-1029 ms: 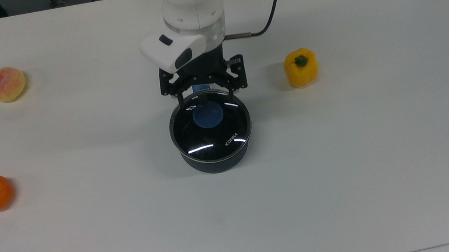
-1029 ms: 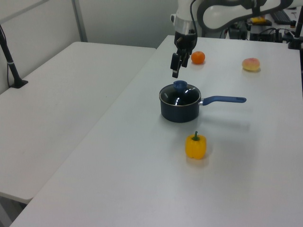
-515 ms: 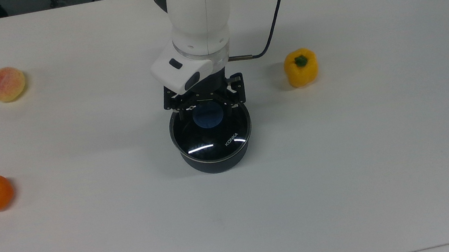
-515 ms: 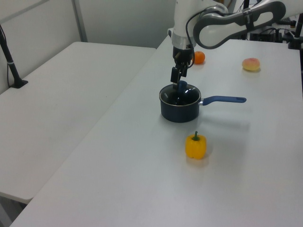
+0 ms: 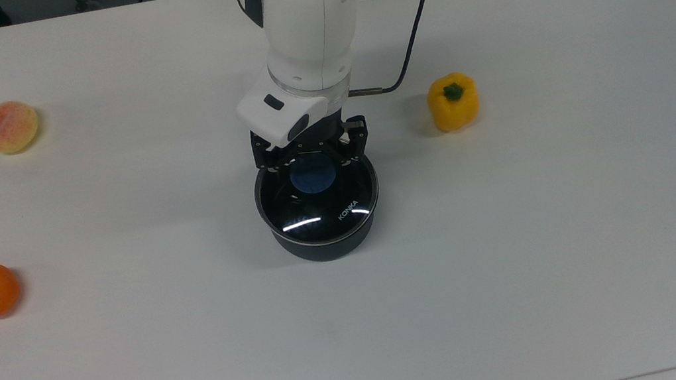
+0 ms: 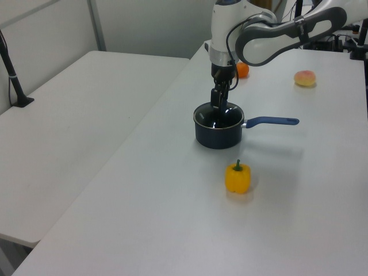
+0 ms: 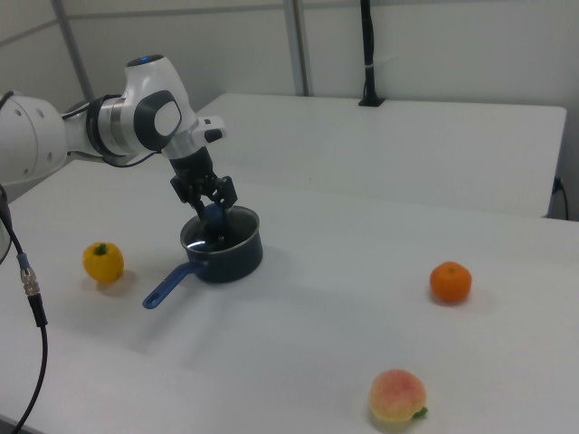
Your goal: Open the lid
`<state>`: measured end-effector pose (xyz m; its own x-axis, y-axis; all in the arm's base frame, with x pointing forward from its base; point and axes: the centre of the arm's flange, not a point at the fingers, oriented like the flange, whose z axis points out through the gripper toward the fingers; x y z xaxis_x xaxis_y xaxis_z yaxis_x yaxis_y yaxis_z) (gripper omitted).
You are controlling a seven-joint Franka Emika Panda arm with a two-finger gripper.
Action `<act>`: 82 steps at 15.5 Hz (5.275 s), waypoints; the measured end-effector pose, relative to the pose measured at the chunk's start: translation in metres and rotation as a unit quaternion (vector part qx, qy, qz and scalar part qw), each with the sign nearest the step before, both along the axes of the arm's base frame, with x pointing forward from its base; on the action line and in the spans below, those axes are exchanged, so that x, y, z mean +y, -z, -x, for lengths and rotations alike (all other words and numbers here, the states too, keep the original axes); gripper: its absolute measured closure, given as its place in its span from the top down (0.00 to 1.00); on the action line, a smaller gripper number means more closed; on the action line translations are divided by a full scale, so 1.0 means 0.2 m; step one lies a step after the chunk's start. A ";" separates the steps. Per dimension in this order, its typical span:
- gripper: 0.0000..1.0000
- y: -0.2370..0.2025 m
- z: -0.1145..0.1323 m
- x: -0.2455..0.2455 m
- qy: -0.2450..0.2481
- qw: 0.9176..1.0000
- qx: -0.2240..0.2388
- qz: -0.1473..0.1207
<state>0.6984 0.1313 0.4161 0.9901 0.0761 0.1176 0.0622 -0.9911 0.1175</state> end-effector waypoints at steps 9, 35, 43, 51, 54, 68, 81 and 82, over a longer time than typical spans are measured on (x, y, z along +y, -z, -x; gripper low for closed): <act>0.65 0.00 0.01 0.02 -0.011 1.000 -0.002 0.018; 0.62 -0.71 0.90 -0.58 -0.108 0.987 0.122 0.016; 0.62 -0.07 1.14 -0.65 -0.109 0.971 0.213 0.011; 0.62 0.17 1.07 -0.65 -0.072 0.986 0.150 0.015; 0.62 0.27 1.03 -0.63 -0.060 0.988 0.137 0.022; 0.64 0.38 0.96 -0.56 -0.037 0.994 0.102 0.022; 1.00 -0.21 0.79 -0.76 0.044 0.993 0.105 -0.001; 1.00 -0.32 0.77 -0.77 0.052 0.994 0.092 -0.015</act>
